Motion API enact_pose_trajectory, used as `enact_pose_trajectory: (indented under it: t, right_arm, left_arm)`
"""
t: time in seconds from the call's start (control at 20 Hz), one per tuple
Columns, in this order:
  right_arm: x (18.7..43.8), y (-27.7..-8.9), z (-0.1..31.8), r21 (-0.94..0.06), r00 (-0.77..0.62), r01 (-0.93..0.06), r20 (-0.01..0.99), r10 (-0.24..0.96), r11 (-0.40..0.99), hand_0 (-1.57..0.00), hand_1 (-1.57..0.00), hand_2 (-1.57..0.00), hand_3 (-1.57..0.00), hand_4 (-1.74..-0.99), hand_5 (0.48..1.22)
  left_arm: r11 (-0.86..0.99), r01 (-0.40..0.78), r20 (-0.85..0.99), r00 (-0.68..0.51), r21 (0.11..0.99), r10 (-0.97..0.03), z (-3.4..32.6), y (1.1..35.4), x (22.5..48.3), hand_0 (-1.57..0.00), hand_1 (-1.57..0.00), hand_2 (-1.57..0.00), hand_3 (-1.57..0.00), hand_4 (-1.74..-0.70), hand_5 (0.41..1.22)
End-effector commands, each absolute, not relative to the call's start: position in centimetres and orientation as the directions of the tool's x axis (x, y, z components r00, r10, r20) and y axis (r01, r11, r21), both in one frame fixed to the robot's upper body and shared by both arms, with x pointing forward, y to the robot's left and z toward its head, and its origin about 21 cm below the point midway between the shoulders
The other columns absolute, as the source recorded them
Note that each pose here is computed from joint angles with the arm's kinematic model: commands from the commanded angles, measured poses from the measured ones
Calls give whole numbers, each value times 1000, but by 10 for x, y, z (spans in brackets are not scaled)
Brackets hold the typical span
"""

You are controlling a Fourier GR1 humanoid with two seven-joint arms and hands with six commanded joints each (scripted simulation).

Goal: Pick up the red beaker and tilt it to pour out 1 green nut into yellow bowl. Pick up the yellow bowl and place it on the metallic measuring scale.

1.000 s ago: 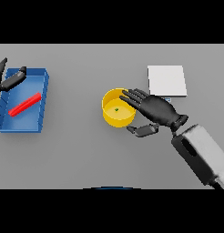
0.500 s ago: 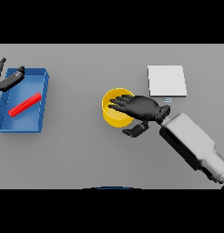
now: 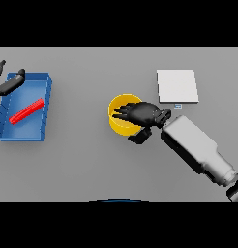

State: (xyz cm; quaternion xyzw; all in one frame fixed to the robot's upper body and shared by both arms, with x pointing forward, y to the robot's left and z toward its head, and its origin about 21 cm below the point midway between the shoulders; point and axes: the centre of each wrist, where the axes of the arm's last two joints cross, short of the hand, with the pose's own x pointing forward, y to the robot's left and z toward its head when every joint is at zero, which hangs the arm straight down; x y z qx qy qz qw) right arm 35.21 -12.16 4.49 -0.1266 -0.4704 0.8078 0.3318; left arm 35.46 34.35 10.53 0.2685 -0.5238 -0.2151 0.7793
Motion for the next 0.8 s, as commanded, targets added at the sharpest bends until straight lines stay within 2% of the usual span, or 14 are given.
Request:
enact_pose_trajectory:
  t: [0.0,0.1,0.15,0.2,0.25,0.3,0.4,0.55,0.75]
  right_arm:
    - [353,-124,45,-840,-742,-424,109,662,-338,1,1,-9,-41,-1209,732]
    - [354,-122,45,-840,-743,-418,98,662,-345,-48,-60,-88,-130,-1261,809]
    - [354,-121,45,-841,-754,-416,106,648,-346,-193,-183,-189,-215,-1309,891]
    - [353,-121,44,-845,-762,-411,112,638,-342,-455,-407,-349,-322,-1363,957]
    - [353,-122,44,-847,-764,-409,114,635,-339,-678,-640,-594,-572,-1435,1010]
    - [352,-122,41,-848,-762,-414,123,636,-332,-857,-826,-789,-679,-1492,1052]
    - [352,-121,43,-840,-773,-416,126,622,-348,-1114,-1094,-1071,-882,-1578,1113]
    - [352,-122,51,-825,-759,-441,132,637,-354,-1337,-1327,-1246,-1066,-1658,1166]
    - [351,-123,54,-824,-752,-449,141,644,-344,-1475,-1471,-1353,-1185,-1707,1198]
  left_arm:
    - [764,53,703,356,643,-616,107,344,354,1,1,1,1,-789,713]
    - [764,61,699,363,642,-616,100,345,351,1,1,1,1,-791,712]
    - [763,59,698,362,644,-618,102,345,351,1,1,1,1,-791,711]
    - [760,56,694,369,648,-619,101,349,351,1,1,1,1,-789,710]
    - [762,58,698,359,645,-619,102,348,353,1,1,1,1,-788,710]
    - [761,54,700,355,646,-620,101,349,352,1,1,1,1,-788,710]
    - [759,58,697,357,648,-622,101,350,352,1,1,1,1,-787,707]
    - [757,60,694,356,651,-626,102,347,356,1,1,1,1,-784,711]
    - [762,57,698,361,646,-619,105,346,356,1,1,1,1,-786,707]
